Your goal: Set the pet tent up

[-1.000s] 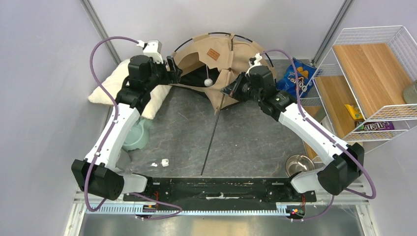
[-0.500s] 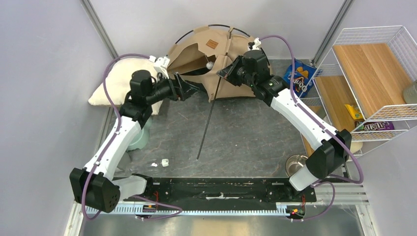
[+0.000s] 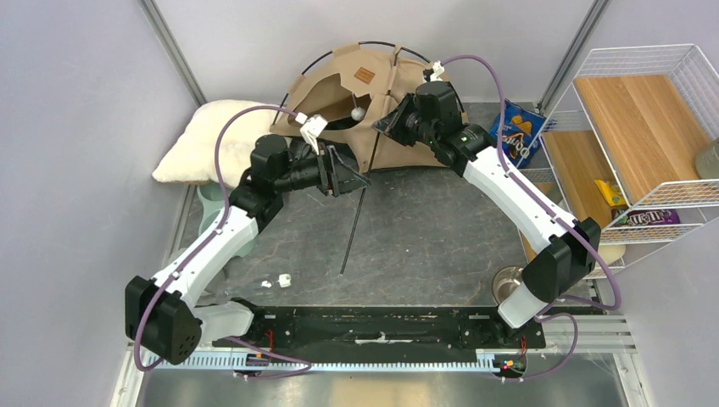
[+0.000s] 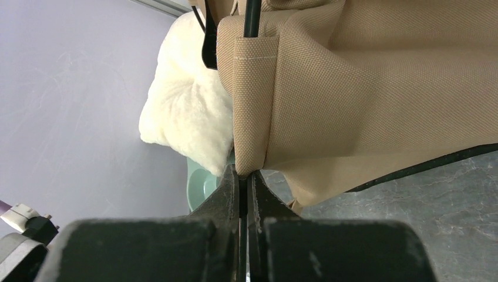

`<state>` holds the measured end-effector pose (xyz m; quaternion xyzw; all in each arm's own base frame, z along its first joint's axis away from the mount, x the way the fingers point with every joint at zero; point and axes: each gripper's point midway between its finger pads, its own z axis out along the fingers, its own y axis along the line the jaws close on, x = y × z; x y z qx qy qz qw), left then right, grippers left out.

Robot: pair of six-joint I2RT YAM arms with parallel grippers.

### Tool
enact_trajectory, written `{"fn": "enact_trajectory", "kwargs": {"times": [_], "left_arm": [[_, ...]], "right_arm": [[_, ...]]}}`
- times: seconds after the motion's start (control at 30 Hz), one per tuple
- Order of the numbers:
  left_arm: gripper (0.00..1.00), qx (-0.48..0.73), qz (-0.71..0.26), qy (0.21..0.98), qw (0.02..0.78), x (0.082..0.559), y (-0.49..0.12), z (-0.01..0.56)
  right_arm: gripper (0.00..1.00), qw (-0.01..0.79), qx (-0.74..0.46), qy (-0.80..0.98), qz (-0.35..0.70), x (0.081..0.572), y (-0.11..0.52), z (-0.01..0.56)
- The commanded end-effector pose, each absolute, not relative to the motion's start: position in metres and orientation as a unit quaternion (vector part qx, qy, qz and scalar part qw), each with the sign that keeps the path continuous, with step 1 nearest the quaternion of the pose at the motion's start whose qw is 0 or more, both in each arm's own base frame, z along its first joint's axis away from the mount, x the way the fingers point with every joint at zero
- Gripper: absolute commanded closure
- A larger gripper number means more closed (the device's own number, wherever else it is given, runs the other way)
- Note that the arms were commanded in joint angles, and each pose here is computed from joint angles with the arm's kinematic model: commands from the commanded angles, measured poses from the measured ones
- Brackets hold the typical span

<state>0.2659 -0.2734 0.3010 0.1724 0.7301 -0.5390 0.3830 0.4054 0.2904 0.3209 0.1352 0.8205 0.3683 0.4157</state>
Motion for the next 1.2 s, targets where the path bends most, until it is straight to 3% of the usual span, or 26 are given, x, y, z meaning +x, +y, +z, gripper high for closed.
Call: {"fn": "enact_trajectory", "kwargs": {"times": [0.0, 0.23, 0.33, 0.37, 0.4, 0.53, 0.63, 0.8, 1.17], "left_arm": [[0.38, 0.182, -0.551, 0.723, 0.375, 0.263, -0.284, 0.304], [0.61, 0.185, -0.548, 0.732, 0.360, 0.269, -0.292, 0.297], [0.85, 0.183, -0.548, 0.734, 0.356, 0.271, -0.295, 0.296], [0.96, 0.181, -0.548, 0.735, 0.355, 0.273, -0.295, 0.296], [0.98, 0.179, -0.548, 0.736, 0.355, 0.274, -0.295, 0.296], [0.98, 0.174, -0.546, 0.738, 0.357, 0.276, -0.295, 0.300], [0.98, 0.171, -0.544, 0.738, 0.359, 0.278, -0.295, 0.303], [0.98, 0.165, -0.544, 0.738, 0.364, 0.283, -0.297, 0.309], [0.98, 0.141, -0.561, 0.722, 0.379, 0.298, -0.303, 0.329]], "right_arm": [[1.00, 0.439, 0.130, 0.814, 0.358, 0.418, 0.287, 0.330], [1.00, 0.435, 0.127, 0.818, 0.355, 0.415, 0.286, 0.329], [0.98, 0.433, 0.125, 0.819, 0.354, 0.414, 0.286, 0.328], [0.94, 0.432, 0.124, 0.821, 0.353, 0.413, 0.286, 0.327], [0.87, 0.432, 0.122, 0.821, 0.353, 0.411, 0.286, 0.328], [0.47, 0.426, 0.103, 0.826, 0.356, 0.398, 0.283, 0.333], [0.33, 0.419, 0.083, 0.827, 0.365, 0.379, 0.279, 0.340], [0.29, 0.402, 0.044, 0.825, 0.394, 0.339, 0.273, 0.346], [0.32, 0.356, -0.129, 0.791, 0.480, 0.244, 0.298, 0.330]]}}
